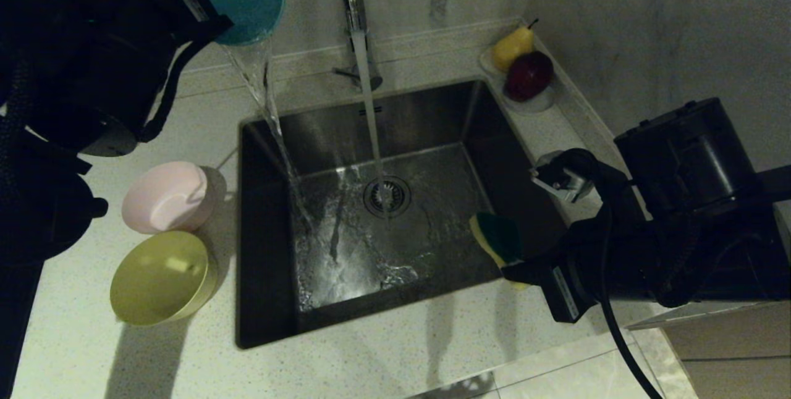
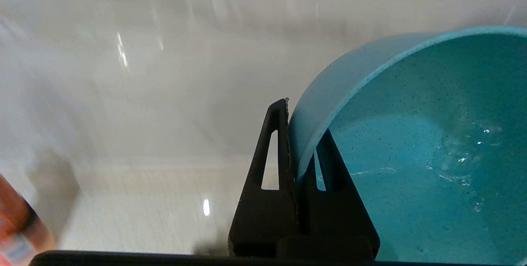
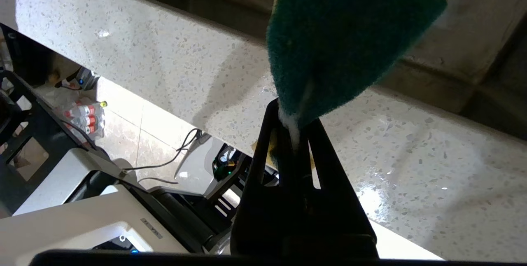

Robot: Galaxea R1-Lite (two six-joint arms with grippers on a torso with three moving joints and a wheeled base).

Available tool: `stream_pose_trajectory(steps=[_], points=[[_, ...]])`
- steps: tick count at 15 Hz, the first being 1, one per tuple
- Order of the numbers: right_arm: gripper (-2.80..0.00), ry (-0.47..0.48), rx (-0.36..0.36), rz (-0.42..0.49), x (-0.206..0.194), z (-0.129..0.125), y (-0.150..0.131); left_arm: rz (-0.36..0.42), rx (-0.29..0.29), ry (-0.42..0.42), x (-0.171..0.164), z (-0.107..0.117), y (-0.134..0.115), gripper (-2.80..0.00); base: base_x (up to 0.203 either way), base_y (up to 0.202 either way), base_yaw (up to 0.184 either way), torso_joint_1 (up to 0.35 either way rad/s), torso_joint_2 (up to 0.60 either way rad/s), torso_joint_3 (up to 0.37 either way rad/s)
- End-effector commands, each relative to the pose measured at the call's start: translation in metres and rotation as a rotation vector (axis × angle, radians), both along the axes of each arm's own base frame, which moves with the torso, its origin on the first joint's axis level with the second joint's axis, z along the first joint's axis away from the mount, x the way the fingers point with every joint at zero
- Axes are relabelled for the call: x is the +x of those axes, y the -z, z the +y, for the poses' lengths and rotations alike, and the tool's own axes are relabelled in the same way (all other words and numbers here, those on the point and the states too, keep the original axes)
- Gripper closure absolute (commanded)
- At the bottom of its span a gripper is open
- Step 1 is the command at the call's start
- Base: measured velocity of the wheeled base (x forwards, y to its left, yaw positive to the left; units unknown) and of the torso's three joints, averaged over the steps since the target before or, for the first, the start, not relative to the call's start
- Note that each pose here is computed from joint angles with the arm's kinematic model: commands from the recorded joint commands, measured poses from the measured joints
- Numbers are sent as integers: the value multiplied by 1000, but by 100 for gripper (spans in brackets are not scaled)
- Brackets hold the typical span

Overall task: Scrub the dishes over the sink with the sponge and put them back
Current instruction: Wash the bowl

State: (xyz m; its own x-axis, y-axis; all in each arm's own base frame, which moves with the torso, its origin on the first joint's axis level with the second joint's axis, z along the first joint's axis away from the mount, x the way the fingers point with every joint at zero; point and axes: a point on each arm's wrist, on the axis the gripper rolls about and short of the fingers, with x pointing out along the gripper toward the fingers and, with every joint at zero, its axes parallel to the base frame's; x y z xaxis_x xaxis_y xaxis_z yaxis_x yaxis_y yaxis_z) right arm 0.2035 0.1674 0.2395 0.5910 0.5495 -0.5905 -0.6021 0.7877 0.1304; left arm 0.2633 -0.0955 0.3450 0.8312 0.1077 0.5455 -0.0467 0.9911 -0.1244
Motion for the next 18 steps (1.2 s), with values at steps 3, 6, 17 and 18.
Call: stream_pose_trajectory(steps=[3,6,17,18], points=[[0,-5,1,1,-1,1,0,-107,25,-21,-18,6,-1,0,0,0,0,0,0,0],[0,-9,2,4,-2,1,0,-167,51,3,-34,11,-9,0,0,0,0,0,0,0],[0,-26,11,0,-9,0,-3,-105,105,30,-46,15,-9,0,0,0,0,0,0,0],[0,-38,26,-11,-14,-2,-9,-12,126,49,-40,13,1,0,0,0,0,0,0,0]])
